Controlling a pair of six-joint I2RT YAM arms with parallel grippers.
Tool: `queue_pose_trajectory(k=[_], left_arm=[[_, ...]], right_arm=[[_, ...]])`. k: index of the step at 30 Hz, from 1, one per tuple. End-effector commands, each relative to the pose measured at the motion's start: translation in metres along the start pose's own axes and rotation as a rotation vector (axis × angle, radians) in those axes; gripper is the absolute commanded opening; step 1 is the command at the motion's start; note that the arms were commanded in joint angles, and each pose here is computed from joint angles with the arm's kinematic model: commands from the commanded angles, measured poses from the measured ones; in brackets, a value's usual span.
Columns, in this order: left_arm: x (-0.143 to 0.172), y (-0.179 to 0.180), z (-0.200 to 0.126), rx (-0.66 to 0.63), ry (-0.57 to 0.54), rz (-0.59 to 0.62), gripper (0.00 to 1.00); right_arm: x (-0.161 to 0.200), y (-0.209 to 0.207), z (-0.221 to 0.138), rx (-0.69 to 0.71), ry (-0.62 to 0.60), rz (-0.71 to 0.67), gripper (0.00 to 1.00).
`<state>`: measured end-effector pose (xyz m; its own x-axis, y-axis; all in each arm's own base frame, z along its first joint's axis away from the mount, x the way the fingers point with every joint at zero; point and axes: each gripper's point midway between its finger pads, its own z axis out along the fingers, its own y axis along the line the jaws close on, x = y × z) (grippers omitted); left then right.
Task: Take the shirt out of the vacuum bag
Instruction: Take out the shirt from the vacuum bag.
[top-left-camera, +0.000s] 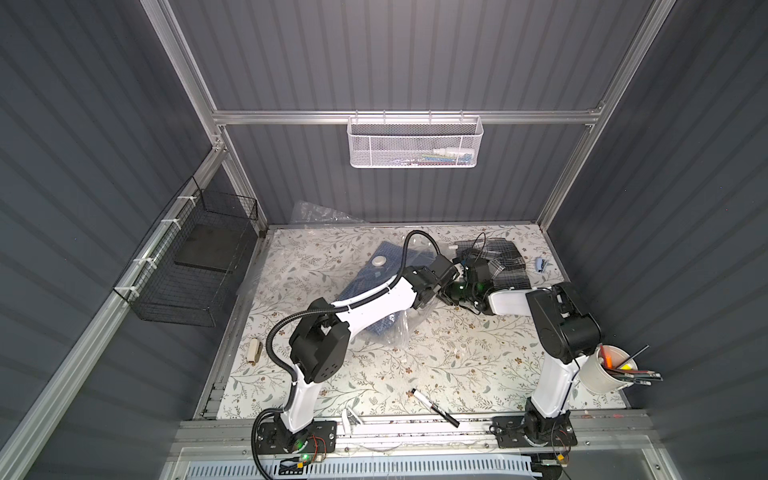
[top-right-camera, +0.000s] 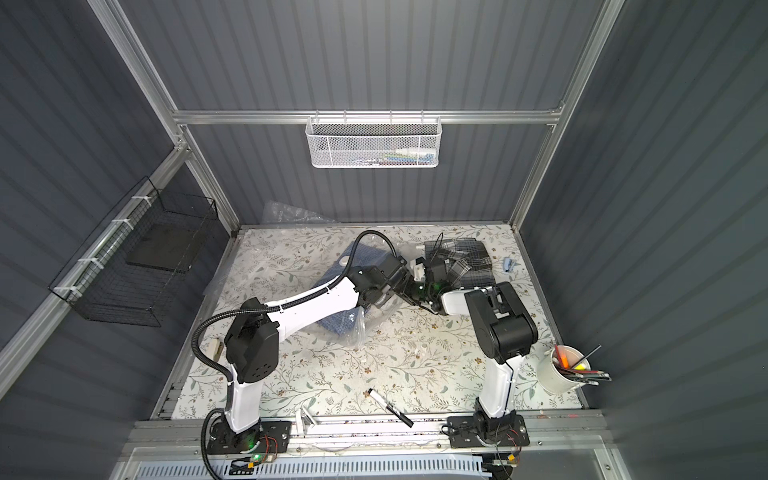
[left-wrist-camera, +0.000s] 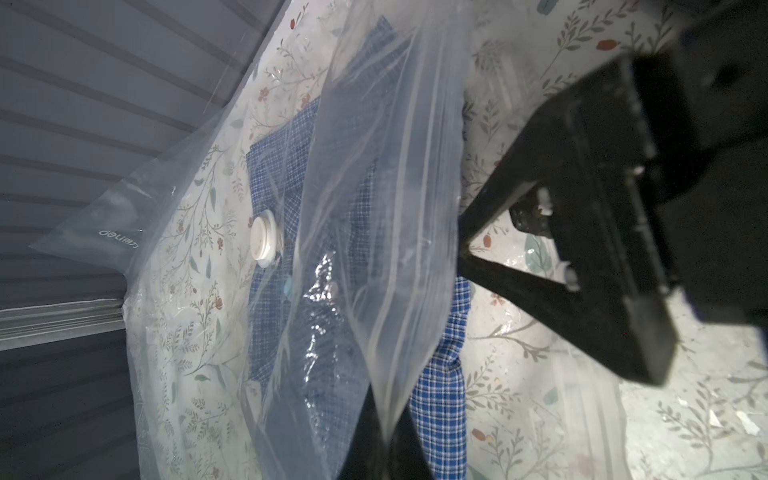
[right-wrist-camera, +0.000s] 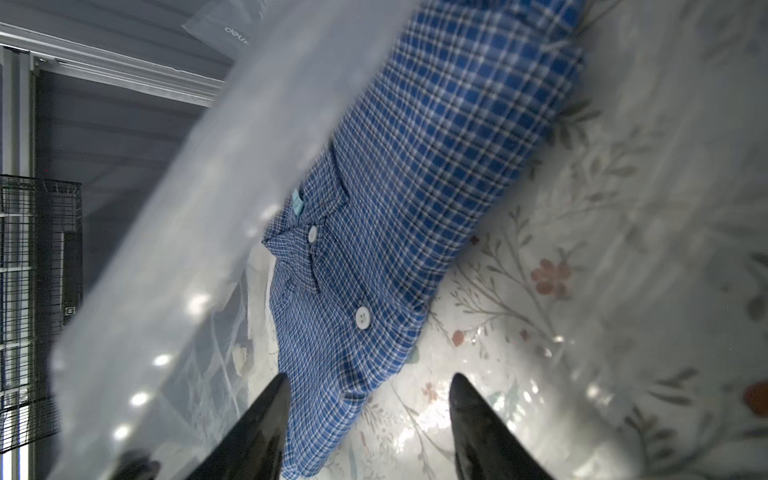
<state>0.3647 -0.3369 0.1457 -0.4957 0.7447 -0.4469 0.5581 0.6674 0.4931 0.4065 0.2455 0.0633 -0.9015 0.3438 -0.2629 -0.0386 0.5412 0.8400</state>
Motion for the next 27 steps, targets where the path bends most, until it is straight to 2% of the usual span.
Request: queue_pose_trajectory(k=[1,20,24,27], left_arm=[[-0.008,0.01,-0.013,-0.022,-0.032,-0.021,0.05],[-0.013,0.011,-0.014,-0.006,-0.059,-0.046,0.05],[-0.008,0.012,-0.011,0.0,-0.051,-0.056,0.05],[-0.006,0.012,-0.01,0.003,-0.049,-0.062,0.05]], right_arm=[[-0.007,0.007,0.01,-0.025,-0.021,0.015,0.59],[-0.005,0.003,0.069,-0.007,-0.014,0.025,0.59],[-0.008,0.01,0.077,-0.024,-0.041,0.027,0.53],[-0.016,0.015,0.076,-0.046,-0.085,0.038,0.45]])
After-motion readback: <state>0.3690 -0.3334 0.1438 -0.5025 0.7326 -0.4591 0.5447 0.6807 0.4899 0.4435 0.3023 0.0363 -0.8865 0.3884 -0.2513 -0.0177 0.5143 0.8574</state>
